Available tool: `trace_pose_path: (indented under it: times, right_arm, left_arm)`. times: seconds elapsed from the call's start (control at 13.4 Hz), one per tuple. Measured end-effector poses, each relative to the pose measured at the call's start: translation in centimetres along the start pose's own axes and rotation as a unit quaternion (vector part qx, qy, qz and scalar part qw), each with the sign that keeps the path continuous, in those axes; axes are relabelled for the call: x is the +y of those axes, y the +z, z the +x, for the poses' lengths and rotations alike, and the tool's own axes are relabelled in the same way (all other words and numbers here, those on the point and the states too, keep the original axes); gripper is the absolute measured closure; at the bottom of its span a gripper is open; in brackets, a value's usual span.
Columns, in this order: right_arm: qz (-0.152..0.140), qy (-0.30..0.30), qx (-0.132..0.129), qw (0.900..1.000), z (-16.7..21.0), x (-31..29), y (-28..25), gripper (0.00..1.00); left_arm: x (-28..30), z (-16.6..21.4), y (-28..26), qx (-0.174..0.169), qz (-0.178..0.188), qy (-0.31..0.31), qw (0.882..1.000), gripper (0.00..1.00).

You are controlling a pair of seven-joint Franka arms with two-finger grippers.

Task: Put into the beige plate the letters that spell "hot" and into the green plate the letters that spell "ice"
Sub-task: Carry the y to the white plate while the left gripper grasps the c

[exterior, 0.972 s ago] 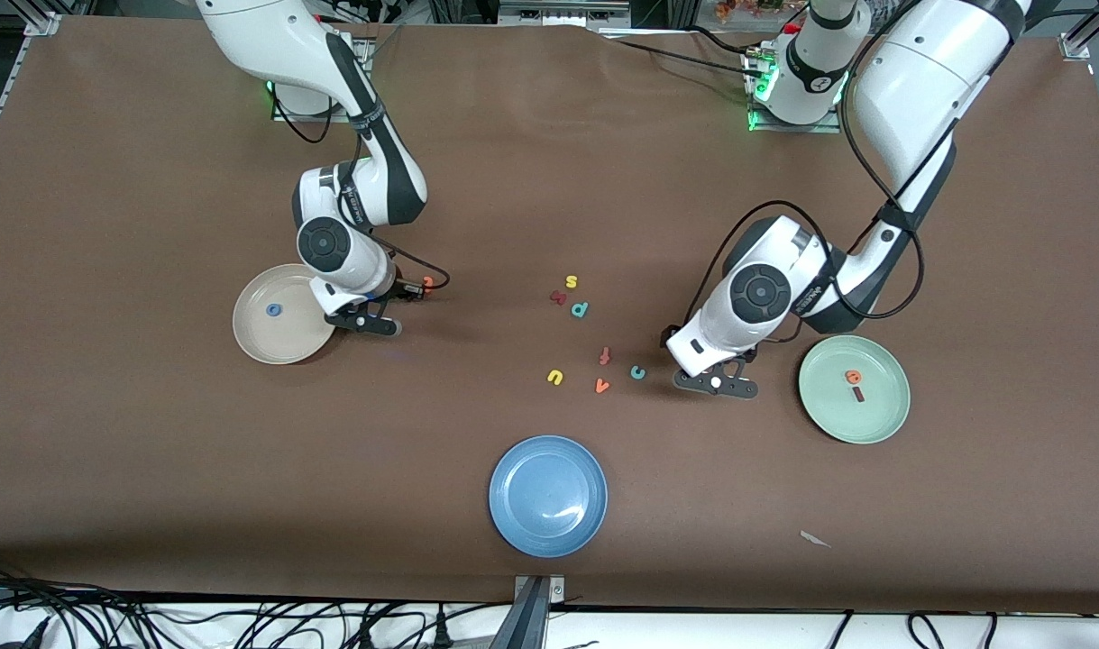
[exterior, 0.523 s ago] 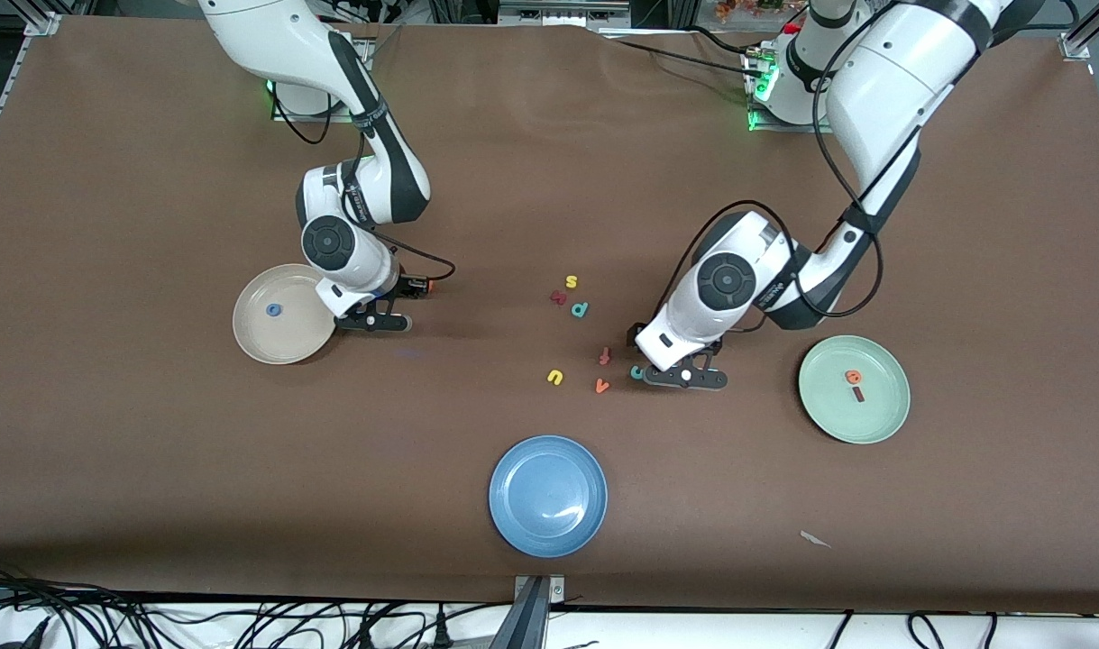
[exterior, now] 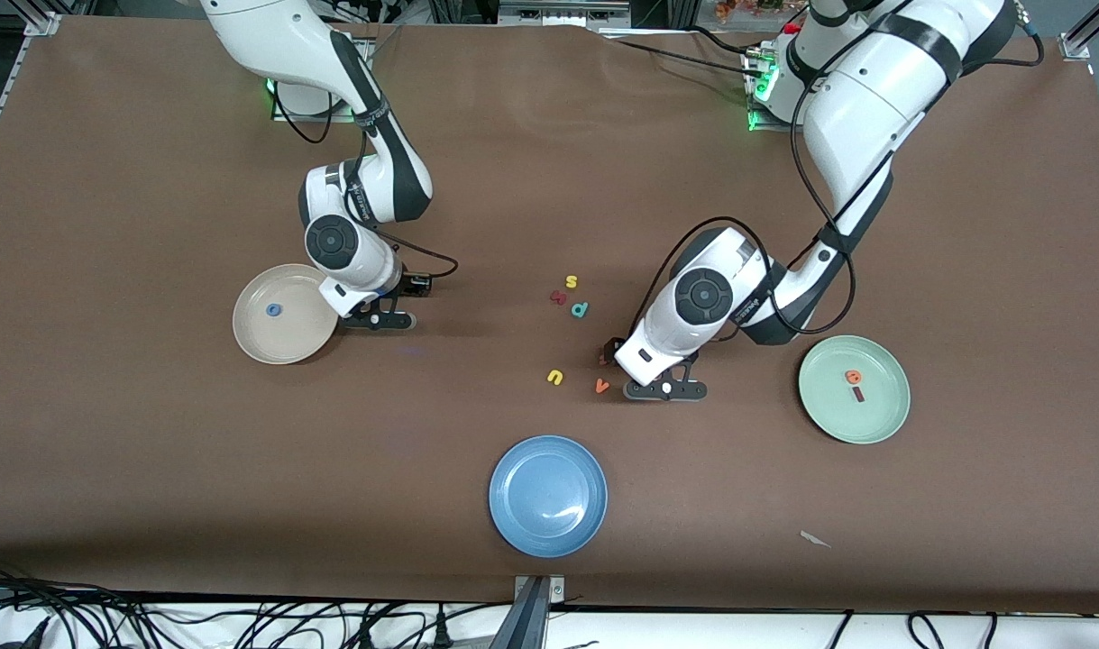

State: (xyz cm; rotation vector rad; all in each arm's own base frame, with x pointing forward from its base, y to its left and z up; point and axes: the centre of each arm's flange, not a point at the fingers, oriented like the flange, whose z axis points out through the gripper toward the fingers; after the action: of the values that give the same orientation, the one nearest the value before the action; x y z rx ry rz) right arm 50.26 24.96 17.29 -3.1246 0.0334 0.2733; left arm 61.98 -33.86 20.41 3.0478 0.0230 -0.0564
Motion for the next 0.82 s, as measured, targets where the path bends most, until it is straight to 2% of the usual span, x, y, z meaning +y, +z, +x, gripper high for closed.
trace_pose_path:
  times: [0.37,0.52,0.6,0.67,0.75,0.82]
  right_arm:
    - [-0.001,-0.023,-0.002,1.0,-0.2,0.2,0.1,0.52]
    - [0.0,-0.023,-0.004,1.0,-0.4,0.2,-0.1,0.7]
    - [0.0,-0.024,-0.003,1.0,-0.4,0.3,0.0,0.7]
    - [0.0,-0.024,-0.003,1.0,-0.4,0.3,-0.1,0.74]
    - [0.0,-0.024,-0.003,1.0,-0.4,0.3,-0.1,0.74]
    - [0.0,-0.024,-0.003,1.0,-0.4,0.3,-0.1,0.74]
  left_arm:
    - [-0.2,0.6,2.7,0.007,0.034,0.001,0.999,0.05]
    - [0.3,0.5,2.8,0.008,0.034,0.003,0.999,0.07]
    - [0.3,0.5,2.8,0.008,0.034,0.002,0.999,0.09]
    - [0.2,0.5,2.9,0.008,0.034,0.002,0.999,0.14]
    - [0.2,0.5,2.9,0.007,0.034,0.001,0.999,0.15]
    - [0.2,0.5,3.0,0.007,0.035,0.001,0.999,0.24]
